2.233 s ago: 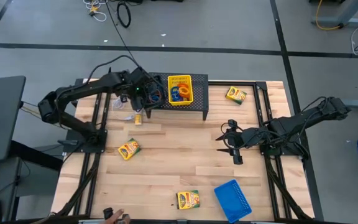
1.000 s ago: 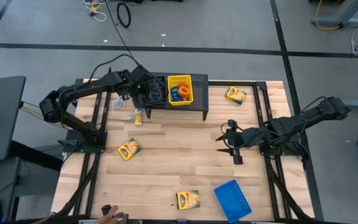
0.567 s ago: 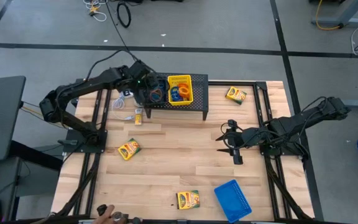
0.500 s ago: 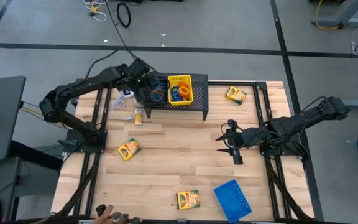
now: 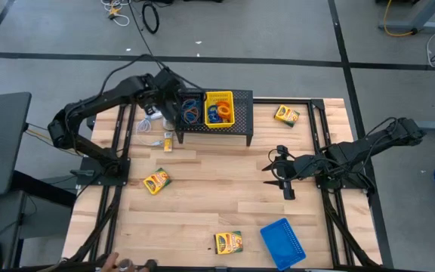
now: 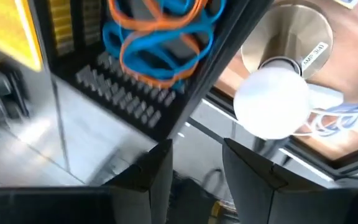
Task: Pick & Place Office Desk Supplies
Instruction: Adjust the yellow basket on the shelf
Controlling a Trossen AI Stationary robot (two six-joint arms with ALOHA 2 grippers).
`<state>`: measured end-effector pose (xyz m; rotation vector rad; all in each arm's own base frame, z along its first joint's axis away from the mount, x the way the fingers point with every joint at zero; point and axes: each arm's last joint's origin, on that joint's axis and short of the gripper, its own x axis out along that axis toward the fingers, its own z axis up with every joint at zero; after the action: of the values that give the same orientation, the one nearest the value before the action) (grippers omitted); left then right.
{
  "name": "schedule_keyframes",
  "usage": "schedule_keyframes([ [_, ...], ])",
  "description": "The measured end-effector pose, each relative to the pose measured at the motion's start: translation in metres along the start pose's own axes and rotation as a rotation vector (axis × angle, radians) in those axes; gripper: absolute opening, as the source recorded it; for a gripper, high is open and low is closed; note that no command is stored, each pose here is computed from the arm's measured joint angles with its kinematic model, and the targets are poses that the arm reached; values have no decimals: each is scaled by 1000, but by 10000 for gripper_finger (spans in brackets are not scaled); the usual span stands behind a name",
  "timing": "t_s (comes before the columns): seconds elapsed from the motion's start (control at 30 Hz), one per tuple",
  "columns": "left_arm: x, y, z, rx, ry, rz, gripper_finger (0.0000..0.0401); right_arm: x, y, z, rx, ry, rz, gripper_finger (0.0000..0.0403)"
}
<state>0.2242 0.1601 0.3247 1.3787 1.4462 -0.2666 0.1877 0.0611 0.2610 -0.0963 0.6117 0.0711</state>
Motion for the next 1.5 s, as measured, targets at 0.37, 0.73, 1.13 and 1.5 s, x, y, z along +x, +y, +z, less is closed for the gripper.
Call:
schedule_keyframes([
  [0.37, -21, 0, 9, -337, -8, 71, 141, 4, -1, 10, -40, -86, -7, 213],
  [0.73, -70, -2, 36, -1032, -739, -9, 140, 29, -7, 16, -114, -106, -56, 213],
  [1.13, -118, -65, 29, -1137, -1037, 333, 126, 50, -10, 20, -153, -145, -76, 213],
  [1.5, -65, -149, 52, -1408, -1175, 556, 125, 46, -29, 41, -141, -345, -172, 197],
])
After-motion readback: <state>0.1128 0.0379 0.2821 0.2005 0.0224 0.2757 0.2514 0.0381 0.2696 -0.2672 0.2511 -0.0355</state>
